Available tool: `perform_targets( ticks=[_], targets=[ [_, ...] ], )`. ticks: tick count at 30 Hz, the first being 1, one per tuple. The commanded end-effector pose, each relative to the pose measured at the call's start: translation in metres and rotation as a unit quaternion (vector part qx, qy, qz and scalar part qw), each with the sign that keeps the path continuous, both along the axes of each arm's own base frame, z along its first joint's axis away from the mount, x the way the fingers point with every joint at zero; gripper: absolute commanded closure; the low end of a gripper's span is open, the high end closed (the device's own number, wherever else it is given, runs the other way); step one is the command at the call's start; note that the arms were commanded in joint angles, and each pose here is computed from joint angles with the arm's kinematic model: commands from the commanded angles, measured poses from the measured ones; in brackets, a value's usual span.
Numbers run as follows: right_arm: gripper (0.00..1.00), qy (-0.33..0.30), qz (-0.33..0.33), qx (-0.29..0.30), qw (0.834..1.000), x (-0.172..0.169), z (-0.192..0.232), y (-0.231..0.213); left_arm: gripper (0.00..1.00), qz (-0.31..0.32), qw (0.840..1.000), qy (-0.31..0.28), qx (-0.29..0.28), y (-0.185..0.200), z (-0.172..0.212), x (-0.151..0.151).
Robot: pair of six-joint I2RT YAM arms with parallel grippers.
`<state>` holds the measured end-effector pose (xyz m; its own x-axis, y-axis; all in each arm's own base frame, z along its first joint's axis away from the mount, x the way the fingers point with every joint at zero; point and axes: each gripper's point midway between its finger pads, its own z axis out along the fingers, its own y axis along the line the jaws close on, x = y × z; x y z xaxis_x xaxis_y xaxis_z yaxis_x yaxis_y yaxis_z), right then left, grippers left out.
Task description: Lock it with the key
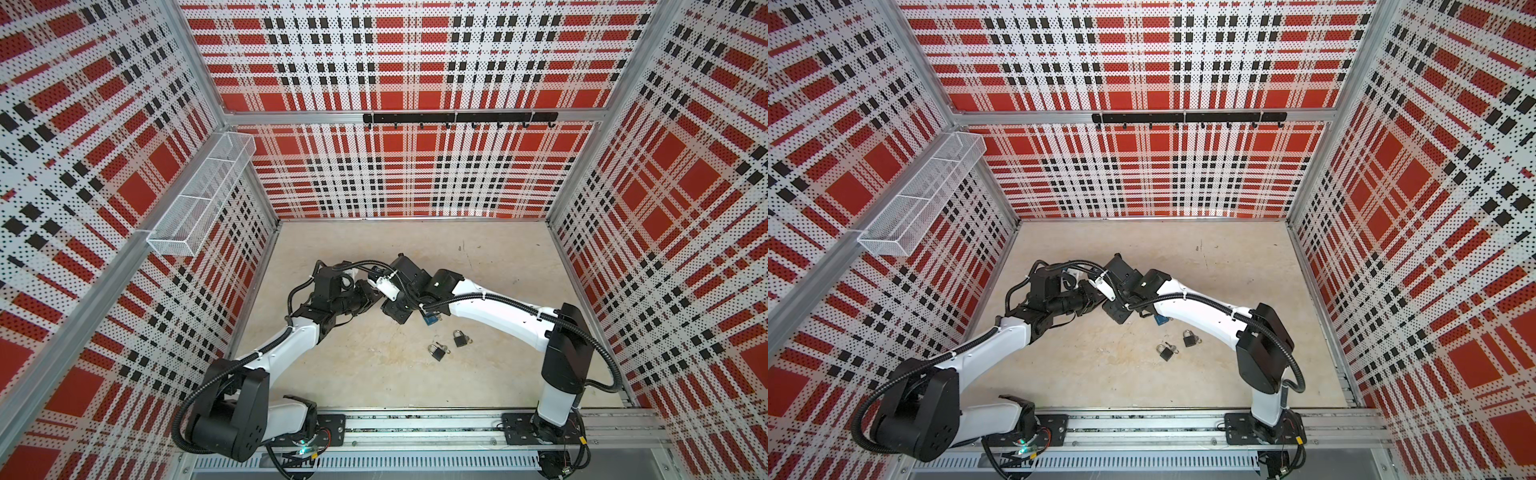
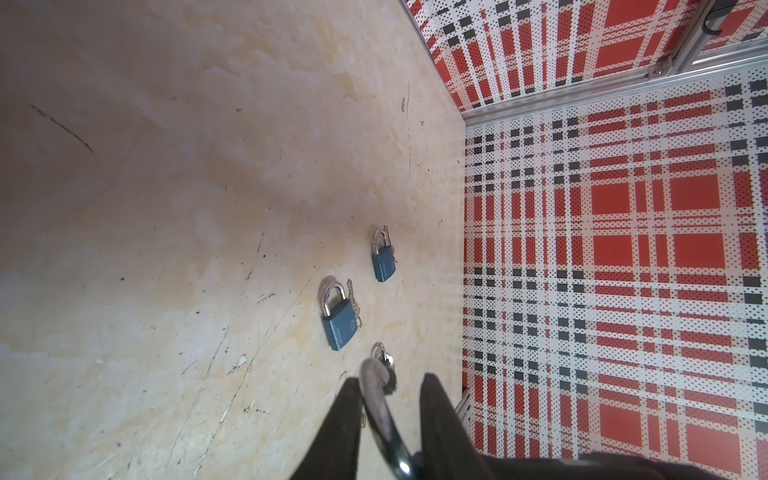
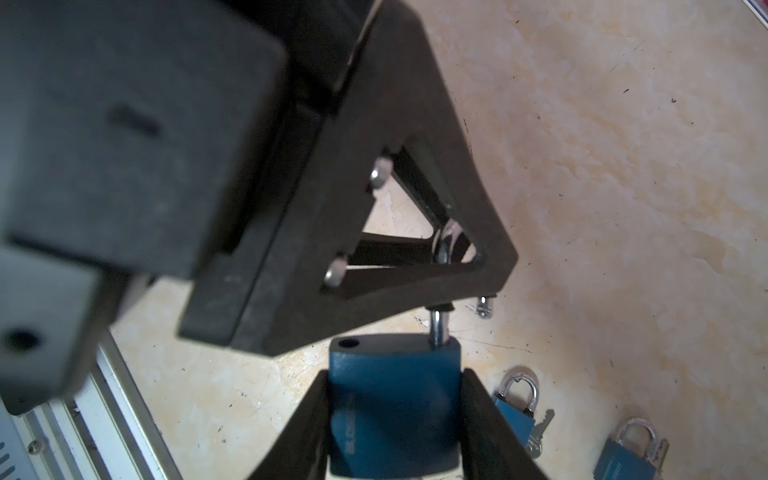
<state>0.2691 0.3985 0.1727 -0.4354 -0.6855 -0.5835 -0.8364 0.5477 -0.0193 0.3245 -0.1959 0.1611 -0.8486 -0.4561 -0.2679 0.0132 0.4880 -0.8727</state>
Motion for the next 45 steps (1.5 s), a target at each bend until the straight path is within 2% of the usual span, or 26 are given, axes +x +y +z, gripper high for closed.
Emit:
perform_targets(
  ticks=[1, 9, 14, 20, 23, 26, 27, 33, 34, 38, 45],
  targets=[
    [0.77, -0.031, 0.019, 0.033, 0.999, 0.004, 0.025, 0.019, 0.75, -0.003, 1.0, -0.011, -0.006, -0.005, 0.008, 0.004],
    [0.77, -0.032, 0.02, 0.035, 0.999, 0.004, 0.025, 0.021, 0.83, -0.002, 1.0, -0.011, -0.011, -0.006, 0.009, 0.005],
    [0.77, -0.034, 0.019, 0.036, 0.999, 0.004, 0.026, 0.021, 1.0, -0.005, 1.0, -0.009, -0.012, -0.007, 0.007, 0.003],
    [0.77, -0.036, 0.016, 0.047, 0.998, 0.004, 0.03, 0.022, 1.0, 0.005, 1.0, -0.009, -0.02, -0.006, 0.007, 0.004],
    [0.67, -0.033, 0.014, 0.06, 0.998, 0.002, 0.033, 0.022, 1.0, 0.019, 0.999, -0.017, -0.031, -0.003, 0.014, 0.006],
    [0.45, -0.012, 0.007, 0.093, 0.996, 0.001, 0.038, 0.021, 1.0, 0.042, 0.998, -0.032, -0.042, 0.001, 0.028, 0.01],
    [0.43, 0.0, 0.003, 0.113, 0.994, 0.001, 0.042, 0.019, 1.0, 0.049, 0.997, -0.039, -0.045, 0.003, 0.034, 0.012],
    [0.41, 0.028, -0.018, 0.233, 0.972, 0.001, 0.075, -0.009, 1.0, 0.11, 0.989, -0.079, -0.063, 0.018, 0.074, 0.024],
    [0.42, 0.03, -0.022, 0.249, 0.968, 0.003, 0.08, -0.016, 1.0, 0.104, 0.989, -0.083, -0.067, 0.009, 0.08, 0.02],
    [0.42, 0.009, -0.015, 0.304, 0.953, 0.006, 0.102, -0.041, 1.0, 0.121, 0.985, -0.088, -0.09, 0.002, 0.101, 0.023],
    [0.42, -0.002, 0.029, 0.325, 0.945, 0.006, 0.114, -0.047, 1.0, 0.121, 0.981, -0.094, -0.121, -0.02, 0.129, 0.022]
  ],
)
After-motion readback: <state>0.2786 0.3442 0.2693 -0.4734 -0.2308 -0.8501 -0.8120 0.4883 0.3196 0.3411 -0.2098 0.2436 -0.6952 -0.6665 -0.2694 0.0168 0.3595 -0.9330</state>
